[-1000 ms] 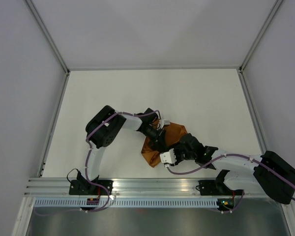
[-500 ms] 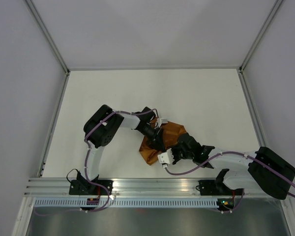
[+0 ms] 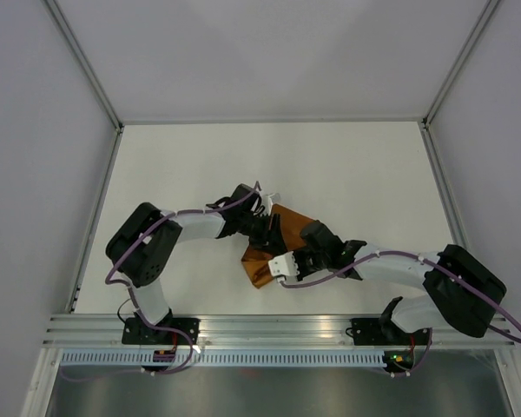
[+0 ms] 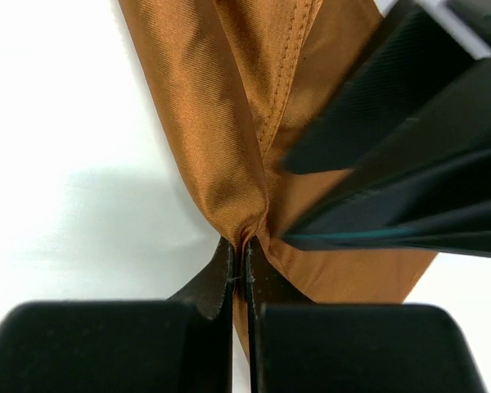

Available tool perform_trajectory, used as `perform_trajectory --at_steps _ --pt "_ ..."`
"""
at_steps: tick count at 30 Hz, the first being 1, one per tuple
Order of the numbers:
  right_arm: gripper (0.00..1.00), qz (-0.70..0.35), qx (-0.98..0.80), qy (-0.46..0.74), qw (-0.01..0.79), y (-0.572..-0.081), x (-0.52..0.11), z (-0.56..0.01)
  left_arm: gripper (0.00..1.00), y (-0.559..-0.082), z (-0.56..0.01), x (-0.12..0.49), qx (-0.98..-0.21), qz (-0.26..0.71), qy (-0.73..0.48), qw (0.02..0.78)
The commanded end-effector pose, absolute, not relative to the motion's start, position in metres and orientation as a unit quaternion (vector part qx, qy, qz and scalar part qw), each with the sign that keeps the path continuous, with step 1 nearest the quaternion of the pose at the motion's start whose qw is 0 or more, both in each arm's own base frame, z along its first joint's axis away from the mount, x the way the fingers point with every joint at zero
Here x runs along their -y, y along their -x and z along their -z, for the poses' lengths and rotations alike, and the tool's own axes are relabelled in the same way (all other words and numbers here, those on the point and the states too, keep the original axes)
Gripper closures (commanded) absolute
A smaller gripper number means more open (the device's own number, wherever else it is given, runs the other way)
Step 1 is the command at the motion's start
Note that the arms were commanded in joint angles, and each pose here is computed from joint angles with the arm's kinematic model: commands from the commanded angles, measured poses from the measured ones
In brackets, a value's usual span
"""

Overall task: Fold the napkin, place the utensils inside, and roll it up
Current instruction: Roll the napkin at the center of the board.

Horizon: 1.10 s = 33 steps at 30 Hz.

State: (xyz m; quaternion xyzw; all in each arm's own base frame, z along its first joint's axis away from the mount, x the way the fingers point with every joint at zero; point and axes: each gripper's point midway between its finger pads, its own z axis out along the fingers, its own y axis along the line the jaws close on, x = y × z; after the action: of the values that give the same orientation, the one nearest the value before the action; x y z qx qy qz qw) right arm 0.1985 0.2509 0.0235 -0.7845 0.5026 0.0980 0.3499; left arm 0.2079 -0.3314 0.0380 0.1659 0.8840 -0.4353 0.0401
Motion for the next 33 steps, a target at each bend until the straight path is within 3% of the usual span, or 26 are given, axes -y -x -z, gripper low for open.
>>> perform_trajectory --at_steps 1,9,14,23,33 --pt "1.00 -0.154 -0.546 0.788 0.238 -0.165 -0.226 0.006 0.48 -0.241 -0.054 0.322 -0.897 0.415 -0.085 0.125" --pt "0.99 -0.215 -0.575 0.765 0.195 -0.176 -0.223 0.002 0.50 -0.286 -0.095 0.241 -0.857 0.369 0.094 0.348" --pt "1.00 -0.268 -0.592 0.744 0.158 -0.185 -0.224 -0.003 0.52 -0.281 -0.112 0.203 -0.826 0.329 0.111 0.443" --pt "0.99 -0.352 -0.622 0.697 0.053 -0.202 -0.220 0.001 0.52 -0.253 -0.135 0.214 -0.790 0.306 0.016 0.531" --pt "1.00 -0.379 -0.640 0.668 0.018 -0.212 -0.220 0.003 0.52 -0.229 -0.119 0.283 -0.767 0.219 -0.224 0.559"
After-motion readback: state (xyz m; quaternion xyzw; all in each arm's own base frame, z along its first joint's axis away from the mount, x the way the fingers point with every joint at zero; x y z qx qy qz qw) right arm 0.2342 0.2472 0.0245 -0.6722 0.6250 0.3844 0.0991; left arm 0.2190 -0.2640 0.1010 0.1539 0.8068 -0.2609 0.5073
